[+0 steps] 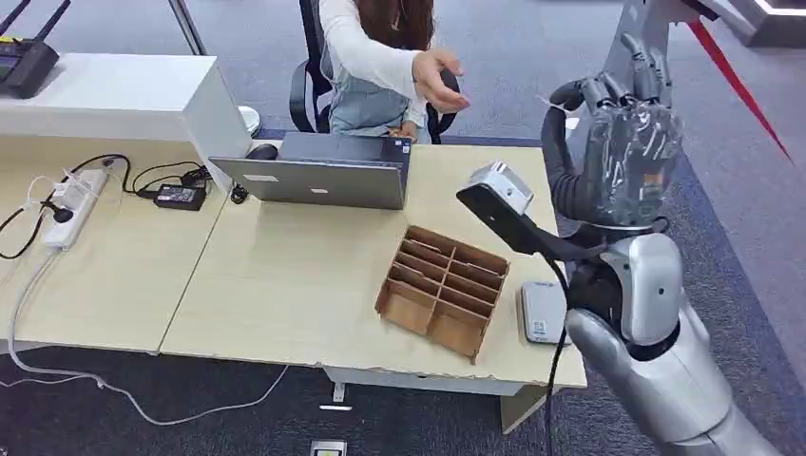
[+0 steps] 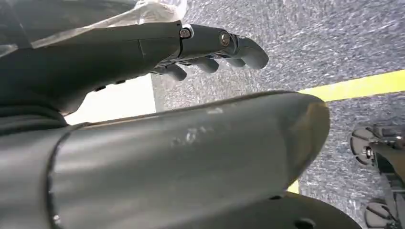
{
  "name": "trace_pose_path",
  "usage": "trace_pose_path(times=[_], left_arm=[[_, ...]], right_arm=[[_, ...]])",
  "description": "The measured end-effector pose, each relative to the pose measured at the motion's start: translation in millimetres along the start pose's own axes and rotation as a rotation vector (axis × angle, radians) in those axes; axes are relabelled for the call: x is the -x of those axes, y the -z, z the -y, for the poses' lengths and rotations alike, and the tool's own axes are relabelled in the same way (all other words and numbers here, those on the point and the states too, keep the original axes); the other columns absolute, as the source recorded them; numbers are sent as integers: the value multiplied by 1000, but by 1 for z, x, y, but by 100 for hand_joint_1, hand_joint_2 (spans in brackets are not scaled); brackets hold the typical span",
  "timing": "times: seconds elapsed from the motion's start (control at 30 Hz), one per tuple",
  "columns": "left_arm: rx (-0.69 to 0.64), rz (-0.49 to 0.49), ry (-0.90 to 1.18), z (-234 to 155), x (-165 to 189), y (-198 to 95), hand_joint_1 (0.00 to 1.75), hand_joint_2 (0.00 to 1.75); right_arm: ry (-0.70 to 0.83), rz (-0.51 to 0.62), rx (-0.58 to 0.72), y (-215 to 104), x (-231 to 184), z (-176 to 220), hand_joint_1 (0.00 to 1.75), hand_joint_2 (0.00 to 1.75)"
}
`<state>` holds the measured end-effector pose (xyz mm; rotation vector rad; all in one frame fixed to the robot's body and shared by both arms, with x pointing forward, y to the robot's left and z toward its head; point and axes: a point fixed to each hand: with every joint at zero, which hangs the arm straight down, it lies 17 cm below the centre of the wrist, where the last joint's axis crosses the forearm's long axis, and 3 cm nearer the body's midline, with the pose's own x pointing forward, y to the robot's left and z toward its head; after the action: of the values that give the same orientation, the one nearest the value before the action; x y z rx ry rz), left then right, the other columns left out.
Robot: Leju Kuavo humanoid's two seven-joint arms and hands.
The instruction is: Pass the card to the sensor for recognition and then transmit it.
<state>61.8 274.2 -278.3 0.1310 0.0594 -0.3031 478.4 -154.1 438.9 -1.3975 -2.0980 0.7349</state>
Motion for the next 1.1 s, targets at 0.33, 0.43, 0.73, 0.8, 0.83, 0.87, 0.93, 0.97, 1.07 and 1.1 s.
trace_pose_path(times=[0.33,0.43,0.73,0.8,0.83,0.87,0.93,0.97,1.07,1.1], left_arm=[[-5,32,37,-1,-8,-1,0,0],[-5,32,37,-2,-8,-1,0,0],[0,32,54,0,-7,-1,0,0],[-1,34,63,0,-8,-1,0,0],[-2,34,67,0,-7,-1,0,0],[-2,34,69,0,-7,-1,0,0],[-2,34,71,1,-7,-1,0,0],[-1,35,72,1,-7,-1,0,0],[2,33,74,3,-6,-1,0,0],[3,32,75,4,-6,-1,0,0]], right_arm=[[151,60,-115,34,-68,-63,175,175],[150,62,-155,34,-78,-81,175,175],[152,87,-269,26,-107,-125,175,175],[170,96,-306,20,-120,-139,175,175],[175,100,-321,18,-126,-145,175,175],[182,102,-343,14,-132,-153,175,175],[187,96,-386,6,-141,-167,175,175],[182,96,-405,3,-143,-173,175,175],[176,82,-452,-5,-144,-186,175,175],[171,80,-464,-6,-144,-189,175,175]])
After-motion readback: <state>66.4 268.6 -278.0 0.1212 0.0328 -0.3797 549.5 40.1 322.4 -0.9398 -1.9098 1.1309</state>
